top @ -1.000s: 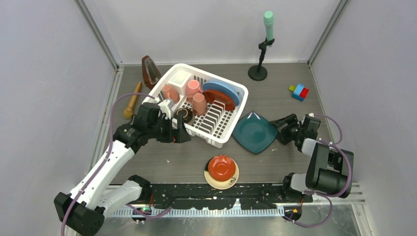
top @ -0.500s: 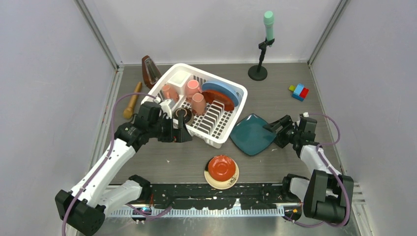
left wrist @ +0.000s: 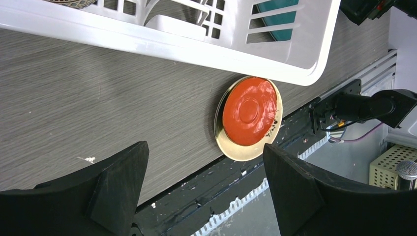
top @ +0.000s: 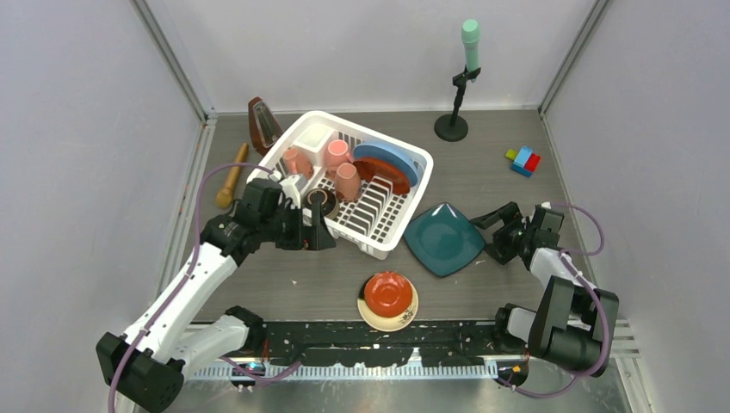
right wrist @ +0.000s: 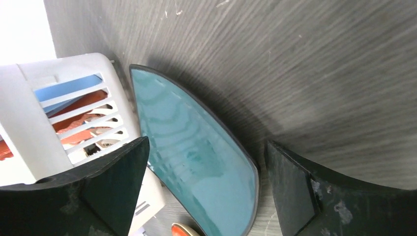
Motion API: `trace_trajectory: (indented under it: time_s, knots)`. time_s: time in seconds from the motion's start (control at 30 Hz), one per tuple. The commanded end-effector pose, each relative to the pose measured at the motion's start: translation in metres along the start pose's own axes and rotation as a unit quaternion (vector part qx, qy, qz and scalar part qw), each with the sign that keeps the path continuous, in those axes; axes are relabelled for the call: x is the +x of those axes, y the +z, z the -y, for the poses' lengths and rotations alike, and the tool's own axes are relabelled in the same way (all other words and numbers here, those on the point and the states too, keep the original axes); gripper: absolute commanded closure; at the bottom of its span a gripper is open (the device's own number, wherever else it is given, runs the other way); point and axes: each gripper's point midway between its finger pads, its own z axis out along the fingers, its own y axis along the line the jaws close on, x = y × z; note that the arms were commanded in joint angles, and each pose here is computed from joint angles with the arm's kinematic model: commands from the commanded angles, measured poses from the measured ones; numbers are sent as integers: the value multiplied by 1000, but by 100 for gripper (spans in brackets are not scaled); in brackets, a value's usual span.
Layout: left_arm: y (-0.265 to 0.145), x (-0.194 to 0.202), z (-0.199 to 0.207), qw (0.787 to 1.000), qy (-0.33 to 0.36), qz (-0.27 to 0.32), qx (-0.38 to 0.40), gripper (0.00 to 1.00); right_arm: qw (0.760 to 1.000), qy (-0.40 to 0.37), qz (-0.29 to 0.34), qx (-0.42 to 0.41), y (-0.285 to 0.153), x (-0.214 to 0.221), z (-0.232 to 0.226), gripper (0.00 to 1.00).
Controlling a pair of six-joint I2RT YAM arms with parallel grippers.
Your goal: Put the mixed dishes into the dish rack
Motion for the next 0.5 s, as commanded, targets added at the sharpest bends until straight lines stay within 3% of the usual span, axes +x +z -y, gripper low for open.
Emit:
trace_trajectory:
  time_s: [0.0,0.2,0.47]
  knots:
    - [-10,-6,8,1000,14,19,13,11,999,7,-14,-27,12,-1,-3,10]
    - [-9,-4,7,999,11,25,17,11,994,38,-75,-67,24,18,-8,18]
    - [-6,-7,8,1000,11,19,17,11,992,-2,-84,-99,21,27,-23,22]
